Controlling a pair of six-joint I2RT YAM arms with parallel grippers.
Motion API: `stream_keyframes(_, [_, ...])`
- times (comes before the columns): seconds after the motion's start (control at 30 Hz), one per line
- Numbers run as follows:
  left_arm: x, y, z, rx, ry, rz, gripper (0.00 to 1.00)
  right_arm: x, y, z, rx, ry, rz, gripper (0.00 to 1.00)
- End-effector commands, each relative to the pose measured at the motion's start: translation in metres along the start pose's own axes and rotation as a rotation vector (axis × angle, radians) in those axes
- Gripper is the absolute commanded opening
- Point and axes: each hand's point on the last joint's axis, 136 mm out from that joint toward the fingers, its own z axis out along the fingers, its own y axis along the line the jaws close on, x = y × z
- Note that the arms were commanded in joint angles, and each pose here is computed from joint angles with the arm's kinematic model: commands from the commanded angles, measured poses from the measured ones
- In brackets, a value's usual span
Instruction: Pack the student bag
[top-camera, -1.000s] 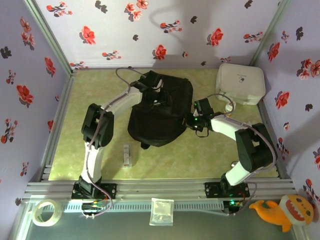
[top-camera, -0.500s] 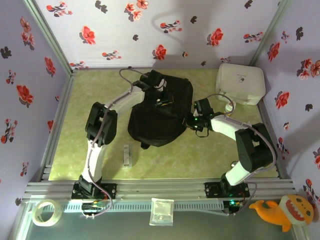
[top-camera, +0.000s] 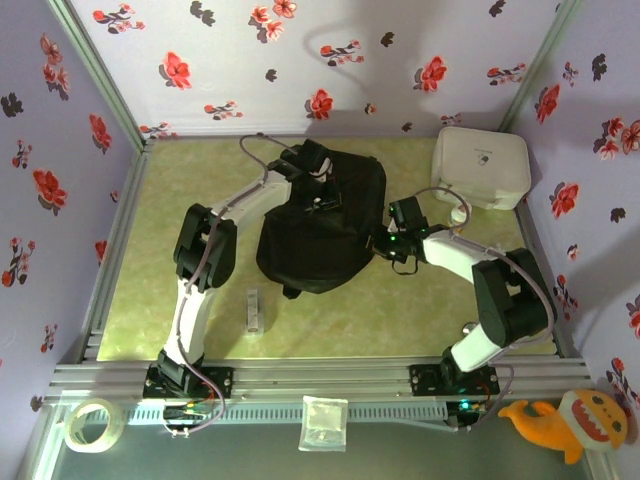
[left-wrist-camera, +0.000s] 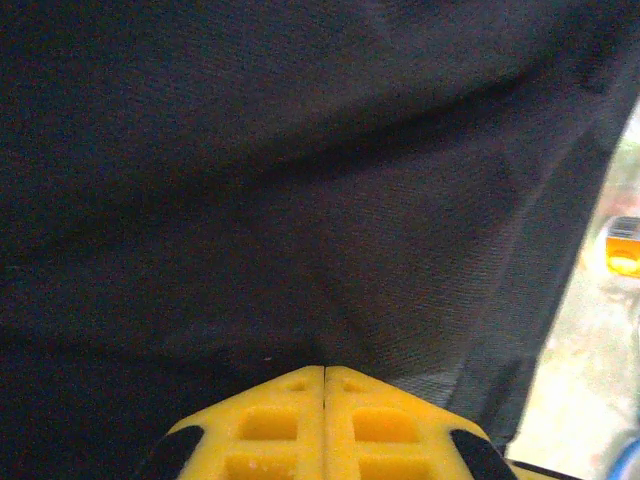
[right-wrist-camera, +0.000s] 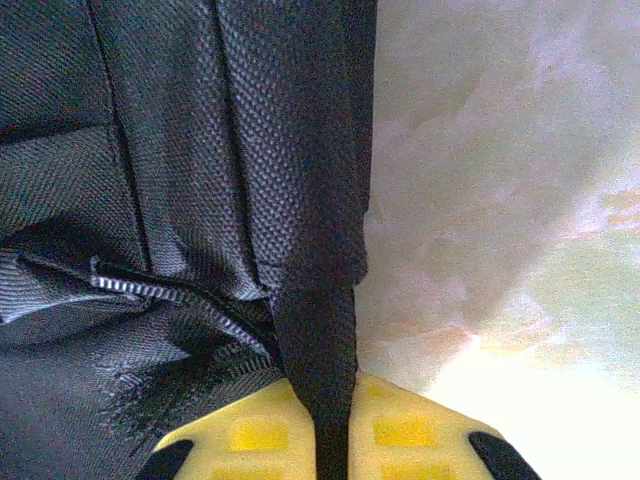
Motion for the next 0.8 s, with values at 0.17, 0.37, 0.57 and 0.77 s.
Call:
stream_keyframes(0.17, [-0.027,0.046,-0.071,-0.275,-0.203,0.099,0.0,-0.014,-0.051,-0.021,0.228,-0.113,0.065,0.1])
stream_keyframes(0.37, [-0.034,0.089,-0.096,-0.409,-0.258,0.086,0.0,-0.024,-0.062,-0.022,0.276,-0.139,0.063,0.1])
stream_keyframes(0.57, [-0.036,0.117,-0.104,-0.468,-0.266,0.053,0.0,-0.049,-0.073,-0.032,0.396,-0.211,0.007,0.1])
stream_keyframes(0.77, [-0.034,0.129,-0.105,-0.487,-0.259,0.028,0.0,-0.071,-0.058,-0.026,0.367,-0.22,-0.071,0.13])
